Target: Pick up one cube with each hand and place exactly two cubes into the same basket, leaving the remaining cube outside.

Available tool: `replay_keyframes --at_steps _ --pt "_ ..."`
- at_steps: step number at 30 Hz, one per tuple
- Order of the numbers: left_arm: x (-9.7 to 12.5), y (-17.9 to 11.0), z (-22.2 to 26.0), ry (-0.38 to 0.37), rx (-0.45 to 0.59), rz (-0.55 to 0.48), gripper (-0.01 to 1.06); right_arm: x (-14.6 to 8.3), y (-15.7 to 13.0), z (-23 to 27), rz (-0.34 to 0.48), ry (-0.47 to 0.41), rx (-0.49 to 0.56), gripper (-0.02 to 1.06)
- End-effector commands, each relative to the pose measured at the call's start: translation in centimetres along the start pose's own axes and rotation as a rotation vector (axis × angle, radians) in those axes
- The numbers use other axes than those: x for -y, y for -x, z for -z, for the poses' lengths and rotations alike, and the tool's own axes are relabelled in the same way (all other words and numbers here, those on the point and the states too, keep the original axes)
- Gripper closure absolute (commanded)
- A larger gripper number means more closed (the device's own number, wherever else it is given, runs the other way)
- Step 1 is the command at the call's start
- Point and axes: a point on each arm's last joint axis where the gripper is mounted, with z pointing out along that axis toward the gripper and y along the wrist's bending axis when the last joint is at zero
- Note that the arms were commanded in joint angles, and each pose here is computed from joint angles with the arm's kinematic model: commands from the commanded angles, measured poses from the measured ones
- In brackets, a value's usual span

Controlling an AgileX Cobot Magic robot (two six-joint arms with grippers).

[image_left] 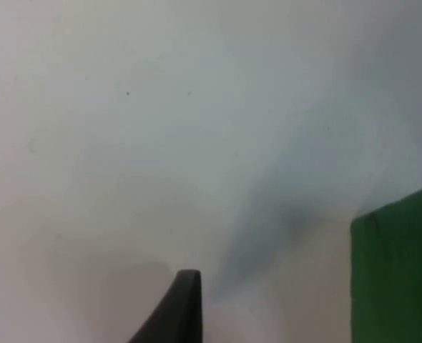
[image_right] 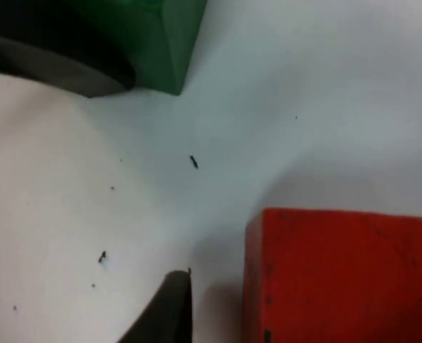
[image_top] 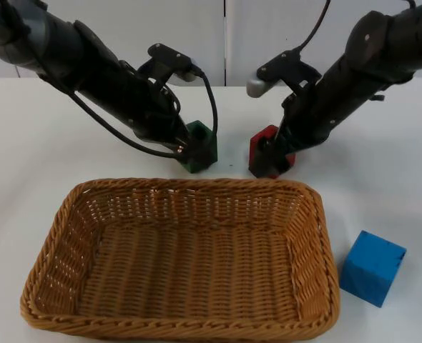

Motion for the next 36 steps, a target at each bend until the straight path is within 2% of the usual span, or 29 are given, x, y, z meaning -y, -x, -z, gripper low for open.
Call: replay_keyframes --at_steps 1,8,20,22,23,24,25,26,29,30,33,34,36 --pt "0.3 0.4 0.0 -0.001 0.016 0.007 0.00 -0.1 0.6 0.3 0.000 -0.007 0.031 0.00" --pt "0.3 0.4 0.0 -0.011 0.014 0.011 0.00 -0.3 0.9 0.3 -0.024 0.009 0.063 0.06" --pt "0.4 0.4 0.0 -0.016 0.013 0.011 0.00 -0.6 0.7 0.3 -0.023 0.042 0.039 0.07" --pt "0.4 0.4 0.0 -0.019 0.012 0.011 0.05 -0.7 0.6 0.3 -0.022 0.055 0.030 0.15" --pt "0.4 0.4 0.0 -0.019 0.012 0.011 0.09 -0.7 0.7 0.4 -0.022 0.058 0.029 0.21" --pt "0.4 0.4 0.0 -0.019 0.012 0.011 0.17 -0.7 0.7 0.5 -0.030 0.060 0.028 0.32" --pt "0.4 0.4 0.0 -0.019 0.012 0.011 0.17 -0.7 0.7 0.5 -0.030 0.060 0.028 0.32" --pt "0.4 0.4 0.0 -0.021 0.011 0.011 0.31 -0.7 0.7 0.5 -0.033 0.060 0.028 0.40" --pt "0.6 0.5 0.2 -0.042 0.008 0.010 0.63 -0.7 0.9 0.8 -0.036 0.057 0.032 0.68" --pt "0.6 0.5 0.2 -0.042 0.008 0.010 0.63 -0.7 0.9 0.8 -0.036 0.057 0.032 0.68" --pt "0.8 0.9 0.8 -0.055 0.013 0.015 0.97 -0.6 1.6 1.8 -0.030 0.049 0.053 0.98" --pt "0.8 1.2 1.0 -0.056 0.017 0.012 1.05 -0.5 1.9 2.3 -0.029 0.044 0.062 1.05" --pt "0.9 1.5 1.4 -0.055 0.024 0.010 1.05 -0.4 2.3 3.1 -0.023 0.038 0.075 1.05"
